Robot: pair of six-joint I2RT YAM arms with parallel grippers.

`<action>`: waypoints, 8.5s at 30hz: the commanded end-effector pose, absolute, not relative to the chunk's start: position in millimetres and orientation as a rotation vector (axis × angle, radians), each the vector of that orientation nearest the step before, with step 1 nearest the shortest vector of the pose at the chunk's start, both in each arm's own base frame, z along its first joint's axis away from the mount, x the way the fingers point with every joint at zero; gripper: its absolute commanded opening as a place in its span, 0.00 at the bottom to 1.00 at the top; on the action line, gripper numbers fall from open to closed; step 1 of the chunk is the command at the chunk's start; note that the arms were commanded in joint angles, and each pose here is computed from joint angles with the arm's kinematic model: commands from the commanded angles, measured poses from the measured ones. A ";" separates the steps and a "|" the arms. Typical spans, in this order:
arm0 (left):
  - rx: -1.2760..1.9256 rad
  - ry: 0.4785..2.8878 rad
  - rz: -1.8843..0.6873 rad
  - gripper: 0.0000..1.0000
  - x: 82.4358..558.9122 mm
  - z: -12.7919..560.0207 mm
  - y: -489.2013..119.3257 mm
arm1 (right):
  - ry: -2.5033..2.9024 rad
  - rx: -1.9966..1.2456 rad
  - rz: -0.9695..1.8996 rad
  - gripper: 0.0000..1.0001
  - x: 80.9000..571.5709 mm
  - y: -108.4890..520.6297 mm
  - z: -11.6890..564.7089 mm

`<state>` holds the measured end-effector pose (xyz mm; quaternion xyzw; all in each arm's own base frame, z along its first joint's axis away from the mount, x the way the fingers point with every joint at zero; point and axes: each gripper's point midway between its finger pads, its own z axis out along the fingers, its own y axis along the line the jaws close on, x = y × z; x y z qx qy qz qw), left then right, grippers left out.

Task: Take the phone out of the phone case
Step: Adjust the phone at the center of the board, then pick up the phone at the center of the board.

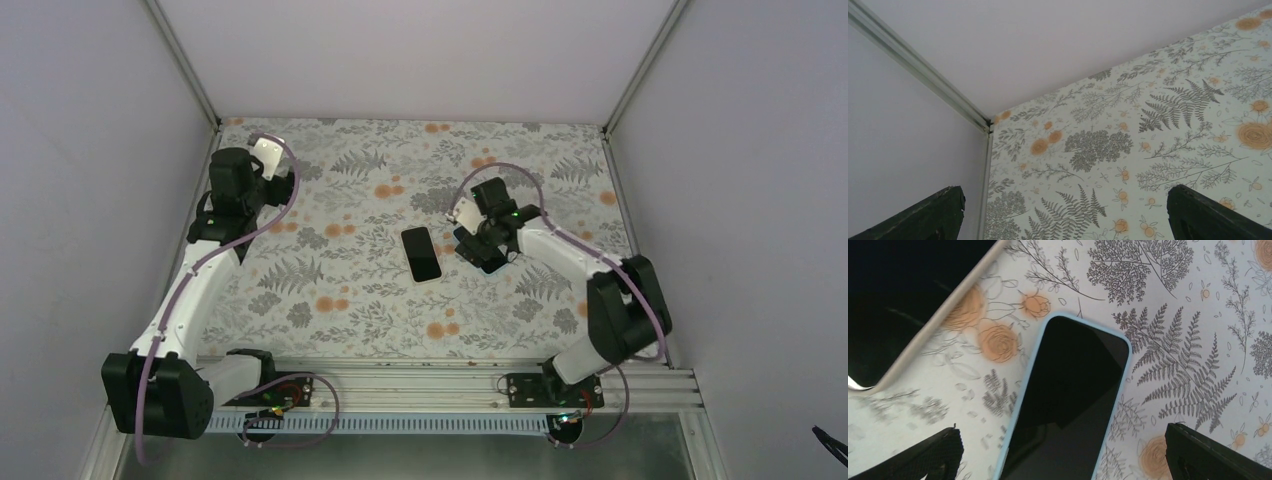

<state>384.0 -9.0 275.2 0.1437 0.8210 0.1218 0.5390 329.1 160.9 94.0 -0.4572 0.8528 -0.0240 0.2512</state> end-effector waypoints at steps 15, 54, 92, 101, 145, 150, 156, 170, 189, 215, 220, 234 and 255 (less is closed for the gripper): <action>0.246 1.892 0.437 1.00 380.4 280.0 16.7 | 2.286 -1.246 -0.402 1.00 423.0 186.9 56.8; 0.296 1.893 0.407 1.00 382.3 271.3 9.0 | 2.396 -1.129 -0.391 1.00 428.0 157.3 40.8; 0.407 1.884 0.314 1.00 373.5 274.1 -10.5 | 2.589 -1.046 -0.329 1.00 315.5 21.7 45.5; 0.476 1.887 0.267 1.00 370.6 269.6 -21.0 | 2.453 -1.328 -0.008 1.00 265.4 52.4 85.9; 0.722 1.904 0.067 1.00 358.1 250.3 -56.9 | 2.311 -1.812 0.288 1.00 249.9 74.5 30.2; 0.737 1.909 0.046 1.00 356.4 247.2 -59.0 | 2.321 -1.833 0.291 1.00 247.6 72.8 26.0; 0.758 1.913 0.029 1.00 354.5 243.9 -61.5 | 2.333 -1.850 0.297 1.00 240.4 70.7 23.9; 0.767 1.905 -0.017 1.00 353.8 245.2 -67.7 | 2.316 -1.820 0.094 0.99 247.5 55.8 5.2; 1.084 1.901 -0.567 1.00 338.1 238.9 -151.3 | 2.073 -1.649 0.173 0.64 281.0 99.7 62.7; 1.292 2.209 -1.273 1.00 339.7 201.6 -291.8 | 1.658 -1.336 -0.248 0.65 341.9 185.7 179.6; 1.242 2.271 -1.258 1.00 352.9 187.5 -294.5 | 1.591 -1.311 -0.260 0.65 342.8 204.4 193.7; 1.235 2.246 -1.351 0.96 358.1 188.2 -304.2 | 1.492 -1.281 -0.282 0.64 349.7 246.0 210.9; 1.287 2.208 -1.473 0.30 331.9 192.6 -301.5 | 1.459 -1.242 -0.323 0.64 366.1 267.2 220.7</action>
